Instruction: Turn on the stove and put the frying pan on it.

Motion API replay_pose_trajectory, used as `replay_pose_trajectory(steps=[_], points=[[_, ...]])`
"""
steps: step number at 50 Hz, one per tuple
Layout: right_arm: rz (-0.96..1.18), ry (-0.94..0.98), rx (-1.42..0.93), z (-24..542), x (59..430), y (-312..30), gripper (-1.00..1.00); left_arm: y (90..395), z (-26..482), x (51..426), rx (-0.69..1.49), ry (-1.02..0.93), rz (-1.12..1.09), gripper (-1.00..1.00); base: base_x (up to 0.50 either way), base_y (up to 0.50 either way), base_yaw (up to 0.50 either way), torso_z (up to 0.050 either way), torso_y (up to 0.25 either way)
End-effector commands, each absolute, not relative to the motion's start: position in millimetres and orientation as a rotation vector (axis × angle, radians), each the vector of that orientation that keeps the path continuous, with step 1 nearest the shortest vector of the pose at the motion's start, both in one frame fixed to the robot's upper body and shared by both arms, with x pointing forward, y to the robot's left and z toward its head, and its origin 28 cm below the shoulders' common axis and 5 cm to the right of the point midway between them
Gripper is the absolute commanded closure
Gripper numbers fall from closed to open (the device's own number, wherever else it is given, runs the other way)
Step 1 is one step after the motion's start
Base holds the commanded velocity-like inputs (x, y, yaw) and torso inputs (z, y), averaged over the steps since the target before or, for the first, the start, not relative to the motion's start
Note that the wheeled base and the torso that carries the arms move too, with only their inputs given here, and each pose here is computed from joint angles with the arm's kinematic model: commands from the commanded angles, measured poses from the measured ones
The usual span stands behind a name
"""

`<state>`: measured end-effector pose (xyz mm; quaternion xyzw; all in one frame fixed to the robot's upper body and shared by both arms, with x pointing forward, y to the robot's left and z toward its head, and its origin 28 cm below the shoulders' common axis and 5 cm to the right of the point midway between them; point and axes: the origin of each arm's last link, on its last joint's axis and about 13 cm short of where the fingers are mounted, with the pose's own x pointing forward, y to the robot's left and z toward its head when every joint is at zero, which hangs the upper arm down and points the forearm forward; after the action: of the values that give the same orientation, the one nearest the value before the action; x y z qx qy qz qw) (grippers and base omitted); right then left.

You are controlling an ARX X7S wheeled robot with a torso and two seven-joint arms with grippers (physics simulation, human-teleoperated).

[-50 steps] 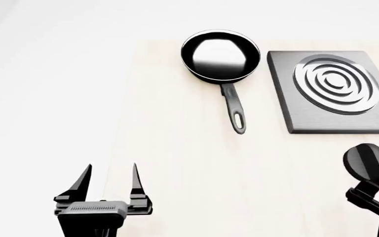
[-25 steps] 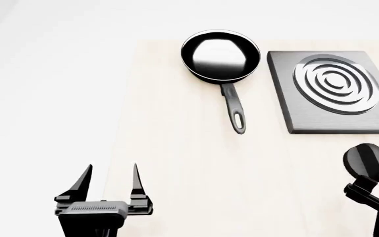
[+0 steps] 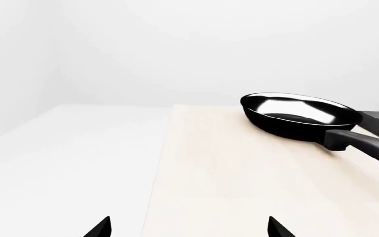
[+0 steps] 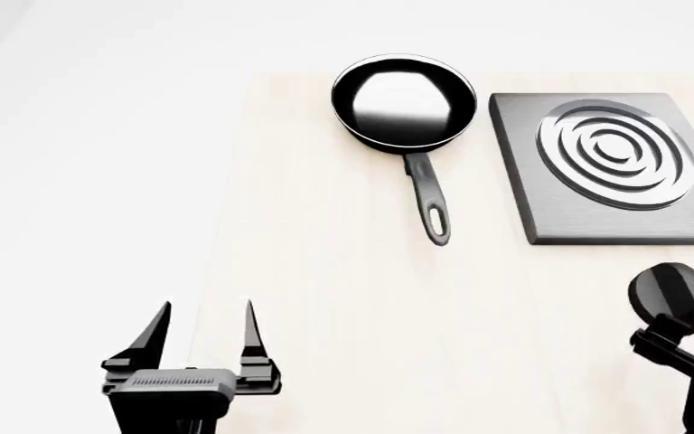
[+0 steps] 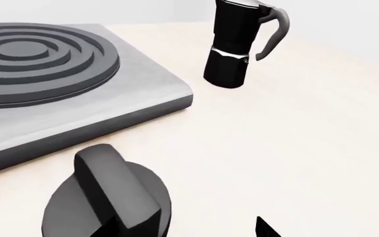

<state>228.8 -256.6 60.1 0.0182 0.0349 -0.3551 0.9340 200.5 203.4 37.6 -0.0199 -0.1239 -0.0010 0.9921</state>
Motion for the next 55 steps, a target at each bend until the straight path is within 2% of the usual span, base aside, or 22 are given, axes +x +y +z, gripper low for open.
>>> replay_pose_trajectory(steps=[1,55], points=[[-0.733,0.078,0.030,60,233,-260,-1.00,203,37,201,-0.040,-0.247,-0.002,-1.00,0.00,0.00,0.00,0.000,0.000],[-0.786,0.110,0.003,58,234,-279,-1.00,203,36,202,-0.039,-0.241,-0.001,-1.00,0.00,0.00,0.00,0.000,0.000]])
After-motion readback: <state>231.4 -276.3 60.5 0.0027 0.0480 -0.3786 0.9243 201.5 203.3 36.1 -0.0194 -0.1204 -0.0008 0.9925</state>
